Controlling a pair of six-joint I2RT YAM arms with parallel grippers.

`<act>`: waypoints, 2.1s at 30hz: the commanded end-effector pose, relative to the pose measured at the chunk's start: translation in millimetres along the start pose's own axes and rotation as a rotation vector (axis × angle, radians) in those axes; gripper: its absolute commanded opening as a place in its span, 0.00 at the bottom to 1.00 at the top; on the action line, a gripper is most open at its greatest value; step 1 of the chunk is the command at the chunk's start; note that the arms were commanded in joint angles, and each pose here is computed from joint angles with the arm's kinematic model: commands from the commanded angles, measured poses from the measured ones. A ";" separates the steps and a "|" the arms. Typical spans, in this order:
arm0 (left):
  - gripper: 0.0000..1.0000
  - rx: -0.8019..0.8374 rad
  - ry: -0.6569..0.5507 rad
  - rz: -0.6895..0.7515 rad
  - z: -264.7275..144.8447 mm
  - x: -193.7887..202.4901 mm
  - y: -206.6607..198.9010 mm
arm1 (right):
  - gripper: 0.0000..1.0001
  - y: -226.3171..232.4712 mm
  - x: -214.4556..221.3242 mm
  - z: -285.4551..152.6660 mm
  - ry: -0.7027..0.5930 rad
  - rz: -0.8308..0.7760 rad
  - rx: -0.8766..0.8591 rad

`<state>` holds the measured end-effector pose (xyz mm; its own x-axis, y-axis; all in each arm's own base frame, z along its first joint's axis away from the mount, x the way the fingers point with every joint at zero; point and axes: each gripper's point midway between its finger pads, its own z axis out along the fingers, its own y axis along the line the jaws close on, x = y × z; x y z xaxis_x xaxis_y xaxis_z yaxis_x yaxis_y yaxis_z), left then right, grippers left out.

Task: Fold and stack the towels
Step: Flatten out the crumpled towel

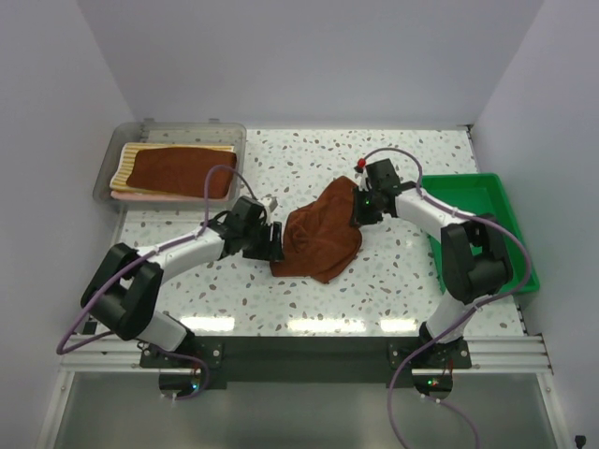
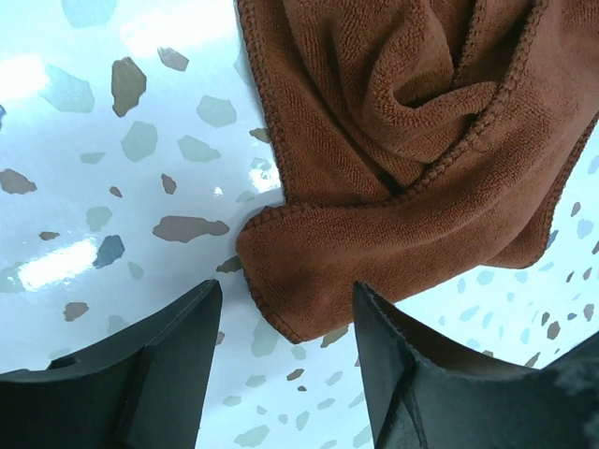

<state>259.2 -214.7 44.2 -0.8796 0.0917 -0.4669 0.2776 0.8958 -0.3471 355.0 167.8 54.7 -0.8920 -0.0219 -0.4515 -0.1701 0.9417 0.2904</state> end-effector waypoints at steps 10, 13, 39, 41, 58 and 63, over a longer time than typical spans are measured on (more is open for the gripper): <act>0.57 0.005 -0.005 -0.352 18.2 11.7 -3.2 | 0.00 12.7 -8.8 -12.5 -0.059 0.007 -0.055; 0.56 -0.012 -0.023 -0.394 19.6 14.4 1.7 | 0.00 12.6 -6.5 -12.1 -0.056 0.009 -0.058; 0.24 0.003 -0.172 -0.546 18.2 1.6 15.9 | 0.00 16.0 -6.9 -9.1 -0.044 0.003 -0.078; 0.24 0.002 -0.177 -0.551 19.3 1.0 16.9 | 0.00 15.9 -6.5 -9.1 -0.043 0.004 -0.078; 0.02 0.005 -0.221 -0.522 23.6 -12.7 22.3 | 0.00 15.6 -14.0 -14.2 -0.063 -0.002 -0.064; 0.00 -0.077 -0.352 -0.415 -5.7 -57.8 29.3 | 0.00 17.1 -42.5 -41.5 -0.150 -0.022 -0.026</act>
<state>279.8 -202.1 21.0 -0.8136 -0.4317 -0.3894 -0.1785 0.8229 -0.5394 348.1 171.7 59.1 -0.8959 -0.0099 -0.4442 -0.1707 0.9307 0.3236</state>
